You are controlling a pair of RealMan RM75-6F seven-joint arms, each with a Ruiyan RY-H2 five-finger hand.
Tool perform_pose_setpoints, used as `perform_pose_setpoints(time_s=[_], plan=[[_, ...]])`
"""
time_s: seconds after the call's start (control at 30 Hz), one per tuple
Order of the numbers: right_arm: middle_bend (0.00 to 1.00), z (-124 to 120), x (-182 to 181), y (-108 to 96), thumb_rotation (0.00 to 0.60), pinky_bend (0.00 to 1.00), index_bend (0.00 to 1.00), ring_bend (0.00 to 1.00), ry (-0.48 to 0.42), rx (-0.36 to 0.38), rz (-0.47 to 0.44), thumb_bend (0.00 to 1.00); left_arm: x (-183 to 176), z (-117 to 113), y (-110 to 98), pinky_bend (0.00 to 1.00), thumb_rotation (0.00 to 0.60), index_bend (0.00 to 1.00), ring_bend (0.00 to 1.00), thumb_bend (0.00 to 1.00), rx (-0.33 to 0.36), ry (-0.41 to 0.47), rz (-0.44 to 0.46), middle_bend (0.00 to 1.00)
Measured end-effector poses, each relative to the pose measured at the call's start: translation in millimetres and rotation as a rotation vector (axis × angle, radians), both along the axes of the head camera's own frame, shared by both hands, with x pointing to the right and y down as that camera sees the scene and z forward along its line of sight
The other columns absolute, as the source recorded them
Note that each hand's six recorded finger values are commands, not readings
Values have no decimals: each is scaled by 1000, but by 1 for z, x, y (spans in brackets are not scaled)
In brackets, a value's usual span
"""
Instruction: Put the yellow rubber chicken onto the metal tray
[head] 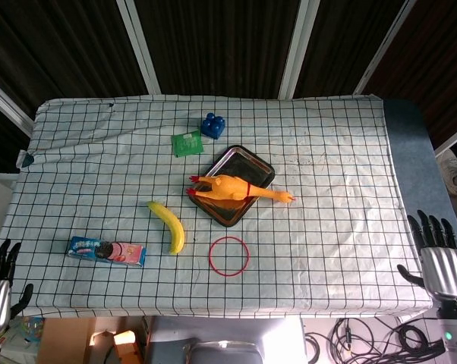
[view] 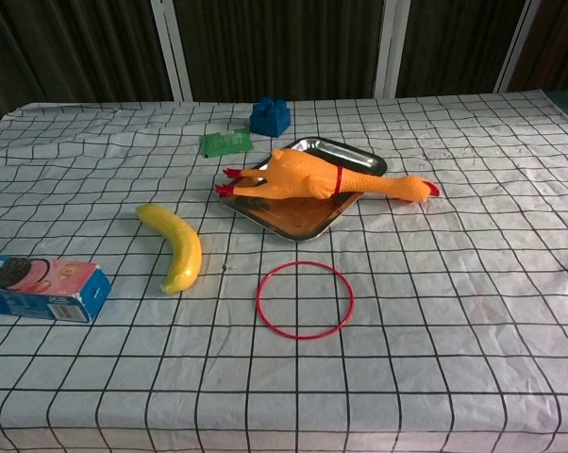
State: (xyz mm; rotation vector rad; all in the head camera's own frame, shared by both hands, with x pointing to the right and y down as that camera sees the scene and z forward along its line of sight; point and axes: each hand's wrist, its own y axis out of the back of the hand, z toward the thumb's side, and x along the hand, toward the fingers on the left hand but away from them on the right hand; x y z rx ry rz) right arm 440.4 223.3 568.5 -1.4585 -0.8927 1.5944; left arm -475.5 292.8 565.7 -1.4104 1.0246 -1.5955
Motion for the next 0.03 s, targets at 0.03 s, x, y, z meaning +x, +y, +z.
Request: perform_pose_setpoints(time_s=[0.03], plan=[[0,1,-2,2,600,0,0,0,-3,-2,-11,85,1,1,1,0,600,0,0,343,-8,17,1,0]])
